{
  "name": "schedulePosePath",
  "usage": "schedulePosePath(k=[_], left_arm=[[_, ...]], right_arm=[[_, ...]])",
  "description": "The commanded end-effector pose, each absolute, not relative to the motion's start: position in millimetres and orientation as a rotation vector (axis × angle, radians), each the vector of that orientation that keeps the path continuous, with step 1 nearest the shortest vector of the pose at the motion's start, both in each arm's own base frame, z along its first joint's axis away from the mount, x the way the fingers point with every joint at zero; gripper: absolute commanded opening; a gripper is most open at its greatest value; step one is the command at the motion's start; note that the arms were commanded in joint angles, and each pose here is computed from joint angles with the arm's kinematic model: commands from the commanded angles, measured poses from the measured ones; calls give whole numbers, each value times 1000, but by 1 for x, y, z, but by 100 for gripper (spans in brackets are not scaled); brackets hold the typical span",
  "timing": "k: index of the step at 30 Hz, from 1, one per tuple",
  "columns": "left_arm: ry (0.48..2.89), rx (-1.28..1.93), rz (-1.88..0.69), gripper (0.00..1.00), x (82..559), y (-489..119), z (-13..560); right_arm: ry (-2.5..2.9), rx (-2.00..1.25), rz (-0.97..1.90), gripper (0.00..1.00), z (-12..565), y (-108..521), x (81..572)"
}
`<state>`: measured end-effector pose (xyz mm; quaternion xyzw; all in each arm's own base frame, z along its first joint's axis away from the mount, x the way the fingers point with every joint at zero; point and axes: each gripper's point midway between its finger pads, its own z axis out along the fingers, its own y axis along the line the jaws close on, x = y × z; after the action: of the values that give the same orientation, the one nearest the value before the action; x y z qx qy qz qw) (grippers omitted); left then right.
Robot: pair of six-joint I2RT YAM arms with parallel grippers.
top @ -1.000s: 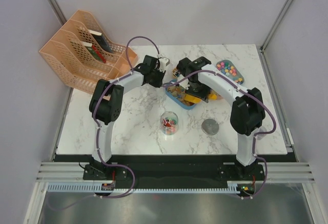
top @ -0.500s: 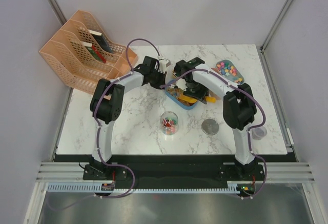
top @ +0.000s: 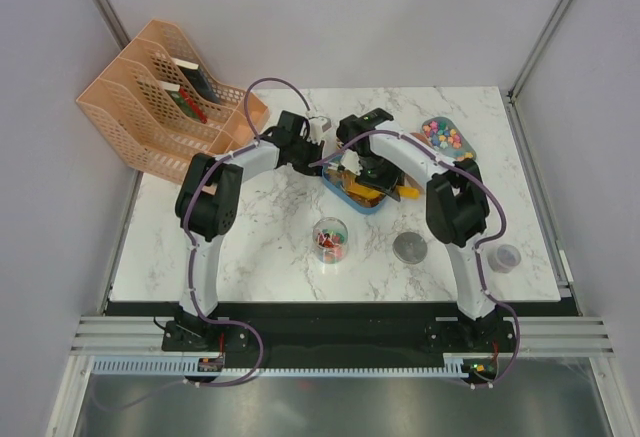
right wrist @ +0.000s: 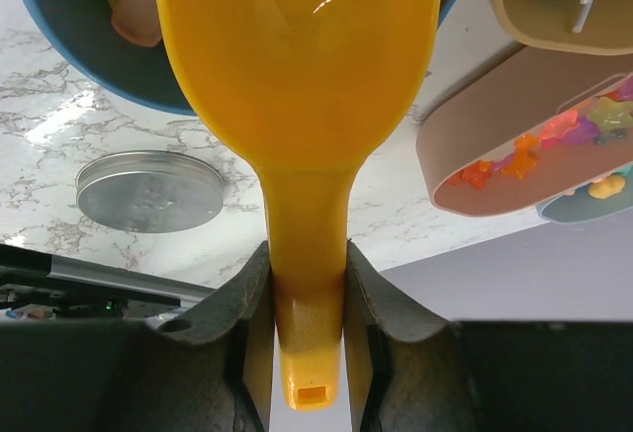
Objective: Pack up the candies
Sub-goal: Scoop the fake candies from the storage box.
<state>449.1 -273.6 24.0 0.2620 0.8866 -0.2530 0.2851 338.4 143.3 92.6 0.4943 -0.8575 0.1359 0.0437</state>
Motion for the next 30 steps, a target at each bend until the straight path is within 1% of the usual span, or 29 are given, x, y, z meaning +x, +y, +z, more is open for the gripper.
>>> schedulePosePath(k=[1, 7, 16, 23, 30], left_arm=[[2352, 720, -811, 2, 429, -292, 38], [2362, 706, -816, 2, 426, -290, 36], [2341, 707, -811, 2, 427, -291, 42], [2325, 708, -794, 2, 431, -290, 48], [2321, 706, -767, 2, 432, -287, 52]], right_arm=[[-2623, 1484, 396, 0, 92, 149, 341], [-2652, 1486, 401, 0, 89, 157, 353], [-2652, 1451, 403, 0, 95, 149, 337], [-2622, 1430, 370, 0, 85, 147, 330], [-2652, 1378, 308, 0, 76, 143, 341]])
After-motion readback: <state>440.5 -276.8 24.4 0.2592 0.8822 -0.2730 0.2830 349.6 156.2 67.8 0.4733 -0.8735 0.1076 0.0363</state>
